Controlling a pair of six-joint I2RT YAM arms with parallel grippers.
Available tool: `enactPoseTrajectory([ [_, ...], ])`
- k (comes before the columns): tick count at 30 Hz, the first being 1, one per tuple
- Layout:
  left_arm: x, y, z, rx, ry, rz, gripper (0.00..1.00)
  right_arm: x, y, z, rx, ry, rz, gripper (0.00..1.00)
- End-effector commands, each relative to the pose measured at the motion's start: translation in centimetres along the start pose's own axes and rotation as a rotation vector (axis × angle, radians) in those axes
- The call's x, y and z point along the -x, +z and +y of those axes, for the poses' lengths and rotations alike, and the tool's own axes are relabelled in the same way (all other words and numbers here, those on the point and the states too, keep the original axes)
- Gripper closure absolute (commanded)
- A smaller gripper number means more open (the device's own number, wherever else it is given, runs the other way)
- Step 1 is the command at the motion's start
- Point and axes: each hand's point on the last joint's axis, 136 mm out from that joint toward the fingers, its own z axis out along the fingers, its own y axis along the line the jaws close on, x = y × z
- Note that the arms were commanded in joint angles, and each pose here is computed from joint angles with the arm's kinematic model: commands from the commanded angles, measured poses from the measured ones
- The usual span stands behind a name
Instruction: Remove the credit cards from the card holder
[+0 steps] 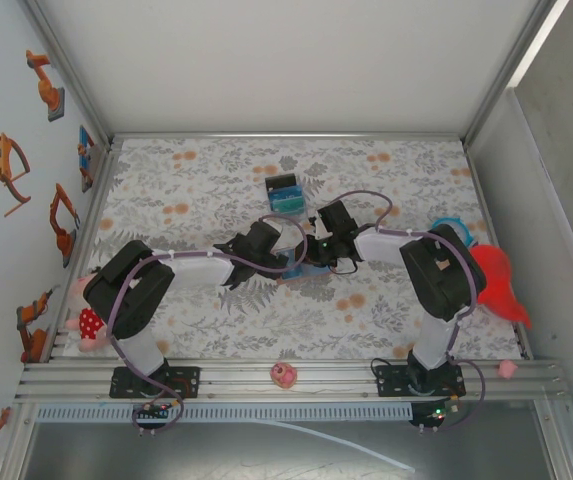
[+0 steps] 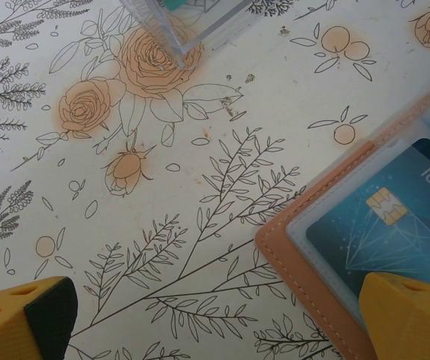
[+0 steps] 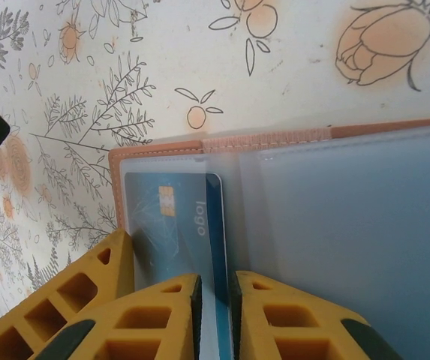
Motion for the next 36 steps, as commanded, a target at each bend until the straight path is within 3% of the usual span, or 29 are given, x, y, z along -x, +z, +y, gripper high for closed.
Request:
enactPoseTrajectory([
  [1, -2.8, 0.4, 0.3, 0.027, 0.070, 0.088, 0.03, -1.1, 0.6, -1.4, -0.030, 0.045, 0.047, 0.81],
  [11, -2.4, 0.2, -0.5, 0.018, 0.082, 0.083, 0.03, -1.4, 1.1, 0.1, 0.074, 0.053, 0.069, 0.81],
  [21, -2.6, 0.1, -0.5, 0.024, 0.088, 0.088, 0.03, -0.6, 0.3, 1.9, 0.226, 0.071, 0.029, 0.91],
  [25, -2.6, 0.0, -0.3, 0.036, 0.089, 0.089, 0.03, -0.5, 0.0, 1.4, 0.229, 0.082, 0.016, 0.92],
  [28, -2.6, -0.1, -0.1, 0.046, 0.089, 0.088, 0.03, -0.5, -0.2, 1.1, 0.226, 0.079, 0.006, 1.00],
  [36, -1.8, -0.7, 0.3, 0.056, 0.081, 0.065, 0.03, -0.6, -0.4, -0.8, 0.158, 0.086, -0.011, 1.00],
])
